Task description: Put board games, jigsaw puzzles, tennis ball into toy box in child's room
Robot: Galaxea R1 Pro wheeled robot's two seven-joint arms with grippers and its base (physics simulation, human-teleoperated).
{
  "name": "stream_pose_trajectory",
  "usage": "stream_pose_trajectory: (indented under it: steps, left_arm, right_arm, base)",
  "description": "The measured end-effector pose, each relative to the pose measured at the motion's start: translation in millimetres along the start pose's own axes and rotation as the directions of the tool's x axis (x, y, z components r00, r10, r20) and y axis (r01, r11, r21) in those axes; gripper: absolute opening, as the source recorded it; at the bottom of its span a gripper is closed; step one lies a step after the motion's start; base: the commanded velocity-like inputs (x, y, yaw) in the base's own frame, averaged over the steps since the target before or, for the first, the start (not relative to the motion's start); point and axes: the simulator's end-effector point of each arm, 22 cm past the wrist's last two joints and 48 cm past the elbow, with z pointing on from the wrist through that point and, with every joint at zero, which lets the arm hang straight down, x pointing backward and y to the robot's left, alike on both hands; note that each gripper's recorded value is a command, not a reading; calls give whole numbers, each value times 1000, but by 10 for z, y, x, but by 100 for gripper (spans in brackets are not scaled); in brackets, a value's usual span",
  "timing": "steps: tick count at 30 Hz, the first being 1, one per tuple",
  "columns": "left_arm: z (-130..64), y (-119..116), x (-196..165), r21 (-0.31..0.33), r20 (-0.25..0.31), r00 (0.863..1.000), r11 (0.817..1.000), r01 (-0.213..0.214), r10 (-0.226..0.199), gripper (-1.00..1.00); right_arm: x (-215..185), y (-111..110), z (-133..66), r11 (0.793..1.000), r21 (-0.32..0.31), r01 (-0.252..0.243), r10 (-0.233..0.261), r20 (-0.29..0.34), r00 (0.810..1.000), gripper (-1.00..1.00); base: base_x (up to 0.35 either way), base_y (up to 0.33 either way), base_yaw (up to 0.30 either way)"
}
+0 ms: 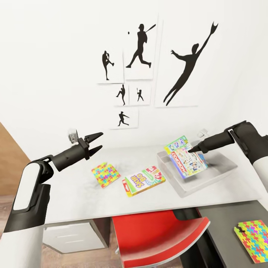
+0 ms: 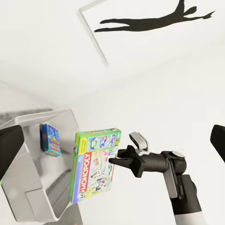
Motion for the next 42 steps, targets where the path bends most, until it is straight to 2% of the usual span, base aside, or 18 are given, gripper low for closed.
stream_pose_trajectory:
  steps: [13, 21, 28, 42]
  left_arm:
    - [44, 96, 1, -8, -6, 1000, 1000, 8, -8, 100]
    - [90, 156, 56, -13, -23, 1000, 1000, 13, -14, 100]
    - [118, 219, 92, -20, -34, 999, 1000, 19, -20, 100]
    - [142, 304, 120, -28, -41, 999, 999, 29, -30, 100]
  right_arm:
    - [167, -76, 112, 1000, 3, -4, 4, -59, 998, -100]
    - [221, -108, 179, 1000, -2, -8, 8, -72, 997, -100]
    - [245, -113, 258, 1000, -15, 18, -20, -78, 997, -100]
    - [301, -152, 326, 1000, -20, 15, -17, -87, 996, -100]
  base:
    - [0, 0, 0]
    - [0, 0, 0]
    - [0, 0, 0]
    - [0, 0, 0]
